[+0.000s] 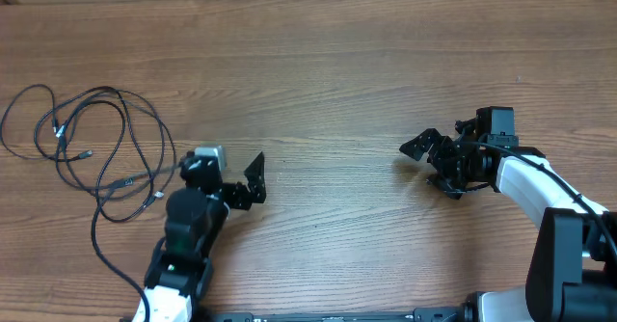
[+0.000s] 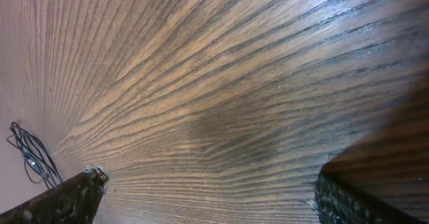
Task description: Untangle cables
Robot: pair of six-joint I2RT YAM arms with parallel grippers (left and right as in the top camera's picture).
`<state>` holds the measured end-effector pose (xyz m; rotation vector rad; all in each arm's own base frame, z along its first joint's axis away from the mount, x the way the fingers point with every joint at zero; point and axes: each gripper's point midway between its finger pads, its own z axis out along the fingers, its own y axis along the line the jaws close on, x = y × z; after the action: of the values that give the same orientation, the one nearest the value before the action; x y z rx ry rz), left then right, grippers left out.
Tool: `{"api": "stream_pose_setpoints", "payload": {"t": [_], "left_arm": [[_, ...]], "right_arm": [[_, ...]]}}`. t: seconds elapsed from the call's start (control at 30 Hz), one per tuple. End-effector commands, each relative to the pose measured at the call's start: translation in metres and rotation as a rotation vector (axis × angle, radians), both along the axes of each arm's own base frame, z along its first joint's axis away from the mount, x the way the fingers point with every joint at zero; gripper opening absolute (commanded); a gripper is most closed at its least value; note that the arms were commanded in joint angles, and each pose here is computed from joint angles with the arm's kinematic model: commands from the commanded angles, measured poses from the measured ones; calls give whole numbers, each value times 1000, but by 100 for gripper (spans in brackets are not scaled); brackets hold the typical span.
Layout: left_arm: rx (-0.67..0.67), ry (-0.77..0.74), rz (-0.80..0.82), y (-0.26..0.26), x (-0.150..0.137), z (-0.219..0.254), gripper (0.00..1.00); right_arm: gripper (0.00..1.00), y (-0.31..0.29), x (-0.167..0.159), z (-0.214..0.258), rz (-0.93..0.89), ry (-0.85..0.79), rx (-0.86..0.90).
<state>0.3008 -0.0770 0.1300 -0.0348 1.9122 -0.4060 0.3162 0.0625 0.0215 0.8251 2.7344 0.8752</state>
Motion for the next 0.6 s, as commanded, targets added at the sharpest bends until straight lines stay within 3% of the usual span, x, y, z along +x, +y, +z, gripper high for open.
{"api": "stream_pose_setpoints", "payload": {"t": [0.0, 0.27, 0.57], "left_arm": [[-32, -26, 26, 9, -12, -5, 100], [-45, -81, 62, 22, -26, -9, 100], [-70, 51, 184, 52, -44, -39, 99]], "right_arm": [[100, -11, -21, -31, -4, 92, -87], [100, -11, -21, -31, -4, 92, -87], [100, -11, -21, -31, -4, 92, -87]]}}
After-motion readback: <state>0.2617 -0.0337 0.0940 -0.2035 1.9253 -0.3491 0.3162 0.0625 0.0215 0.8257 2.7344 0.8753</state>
